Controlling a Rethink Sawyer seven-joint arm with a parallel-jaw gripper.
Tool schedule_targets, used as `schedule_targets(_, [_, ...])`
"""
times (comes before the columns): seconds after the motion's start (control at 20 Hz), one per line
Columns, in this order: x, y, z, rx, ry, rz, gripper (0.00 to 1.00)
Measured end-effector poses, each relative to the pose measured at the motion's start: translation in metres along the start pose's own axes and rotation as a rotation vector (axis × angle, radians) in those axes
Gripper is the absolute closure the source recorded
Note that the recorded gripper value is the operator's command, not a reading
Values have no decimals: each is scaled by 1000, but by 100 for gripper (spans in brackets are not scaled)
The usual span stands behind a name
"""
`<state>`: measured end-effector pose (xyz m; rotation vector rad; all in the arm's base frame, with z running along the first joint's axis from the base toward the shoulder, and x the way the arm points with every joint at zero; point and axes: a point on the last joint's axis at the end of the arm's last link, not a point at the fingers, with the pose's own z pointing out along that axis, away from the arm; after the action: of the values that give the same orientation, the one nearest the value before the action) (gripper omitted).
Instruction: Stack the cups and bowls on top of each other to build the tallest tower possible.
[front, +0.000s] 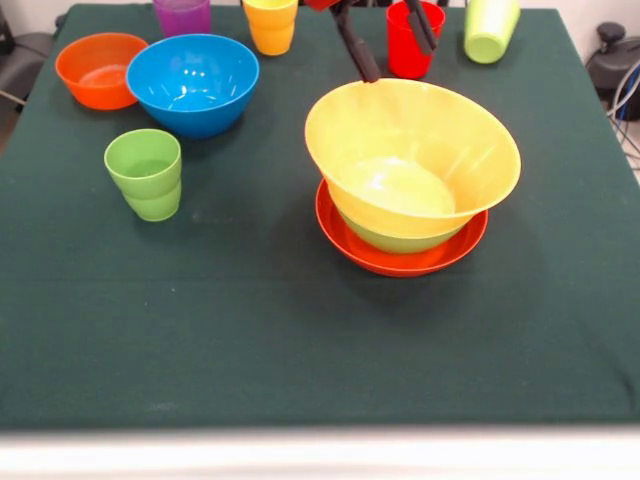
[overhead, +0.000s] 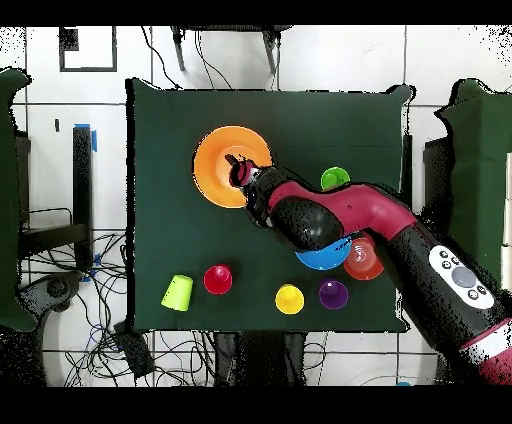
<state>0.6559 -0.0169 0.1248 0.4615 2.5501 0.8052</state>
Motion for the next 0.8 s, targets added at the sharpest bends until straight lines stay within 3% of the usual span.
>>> schedule_targets(0.45, [-1,11,-2,23,13,-33,0])
schedule_targets(0.6, [7,12,-2,70,77,-37,0])
schedule_targets(0.8, [28,7,-2,196,222,-72,0])
